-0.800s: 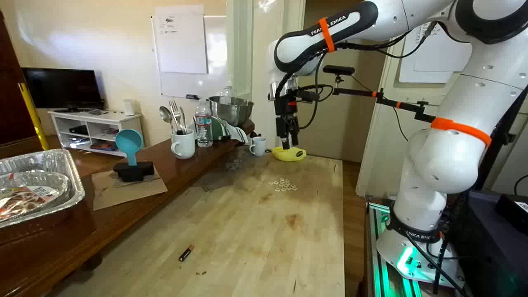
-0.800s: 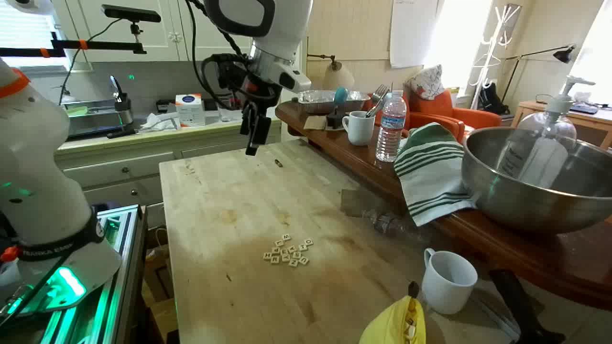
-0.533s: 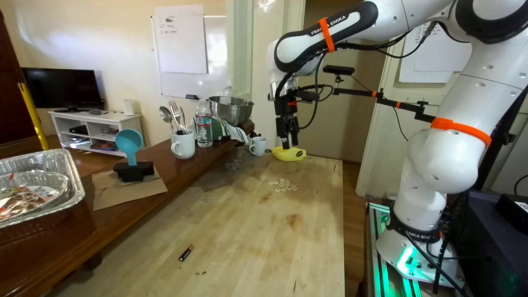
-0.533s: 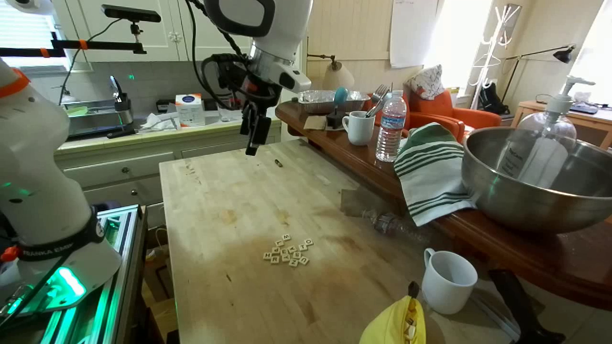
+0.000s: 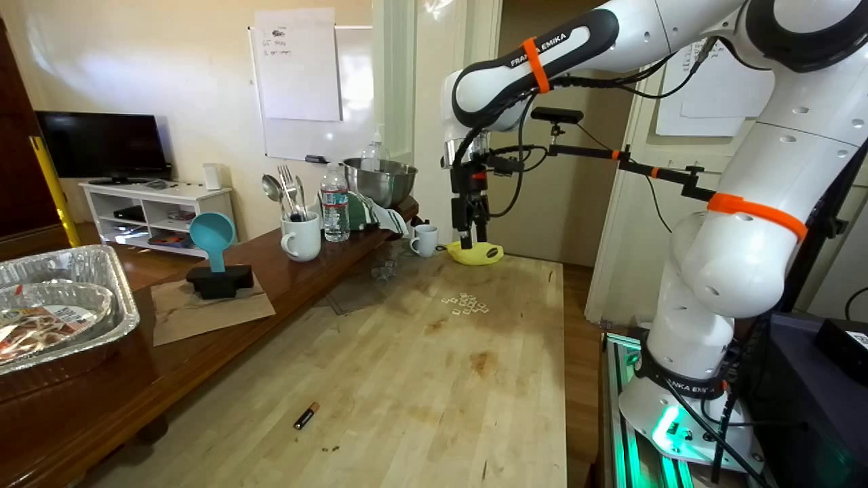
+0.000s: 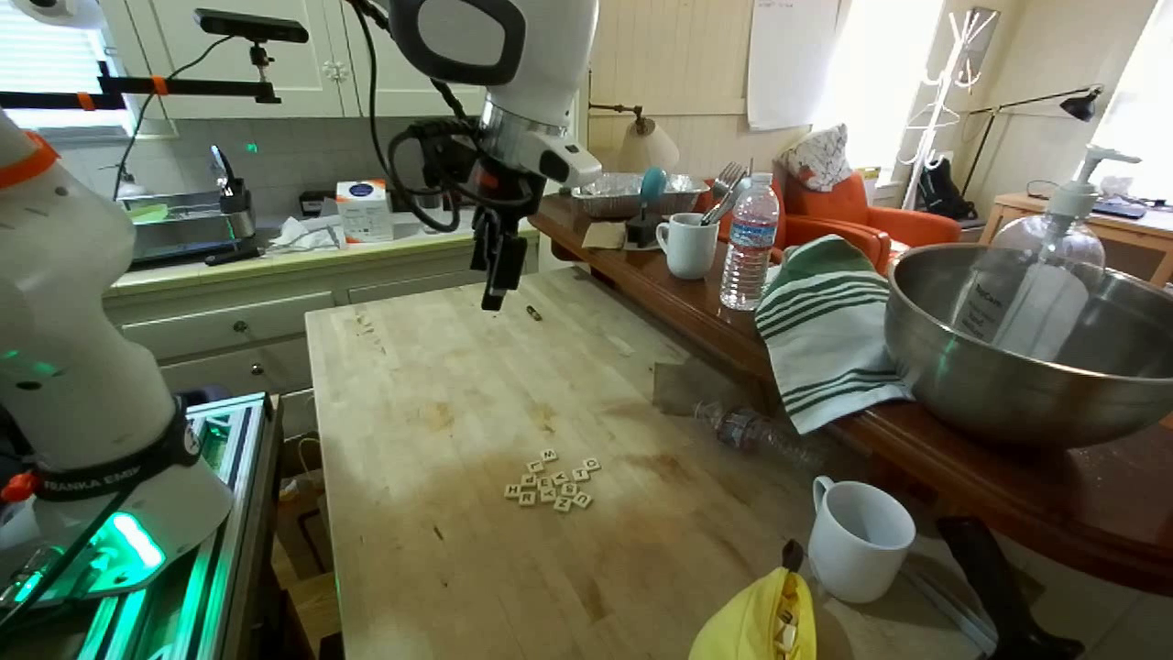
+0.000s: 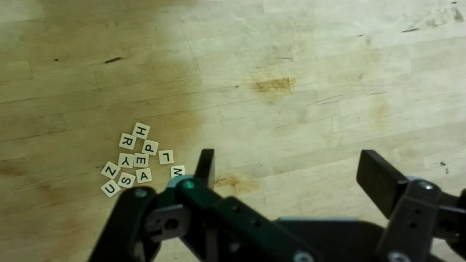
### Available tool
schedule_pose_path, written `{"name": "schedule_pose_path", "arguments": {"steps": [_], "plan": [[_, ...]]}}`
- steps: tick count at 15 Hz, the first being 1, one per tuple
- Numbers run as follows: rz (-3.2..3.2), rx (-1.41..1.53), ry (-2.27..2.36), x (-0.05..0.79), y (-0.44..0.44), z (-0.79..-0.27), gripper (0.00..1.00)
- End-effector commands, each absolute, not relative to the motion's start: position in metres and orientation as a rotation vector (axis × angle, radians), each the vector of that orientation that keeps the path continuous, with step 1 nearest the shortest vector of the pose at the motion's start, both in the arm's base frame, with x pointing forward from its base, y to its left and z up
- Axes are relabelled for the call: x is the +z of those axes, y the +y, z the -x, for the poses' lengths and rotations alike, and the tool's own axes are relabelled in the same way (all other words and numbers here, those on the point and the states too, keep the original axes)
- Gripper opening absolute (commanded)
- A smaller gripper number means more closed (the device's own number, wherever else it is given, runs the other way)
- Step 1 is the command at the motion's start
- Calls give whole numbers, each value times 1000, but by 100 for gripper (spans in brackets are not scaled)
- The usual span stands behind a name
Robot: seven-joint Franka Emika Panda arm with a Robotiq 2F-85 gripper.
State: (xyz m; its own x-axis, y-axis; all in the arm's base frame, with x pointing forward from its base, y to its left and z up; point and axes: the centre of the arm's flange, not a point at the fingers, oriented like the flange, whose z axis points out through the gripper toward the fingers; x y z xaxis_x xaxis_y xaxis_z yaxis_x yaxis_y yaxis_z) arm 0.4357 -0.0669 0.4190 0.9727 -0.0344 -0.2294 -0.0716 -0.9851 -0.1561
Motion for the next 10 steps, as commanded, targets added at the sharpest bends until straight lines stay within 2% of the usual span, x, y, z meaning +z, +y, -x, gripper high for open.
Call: {"name": "schedule_pose_path", "arguments": {"steps": [1,10], "plan": [[2948,233,36,386,-83,-432,100],[2967,77,-216,315,-95,-423,100]]}}
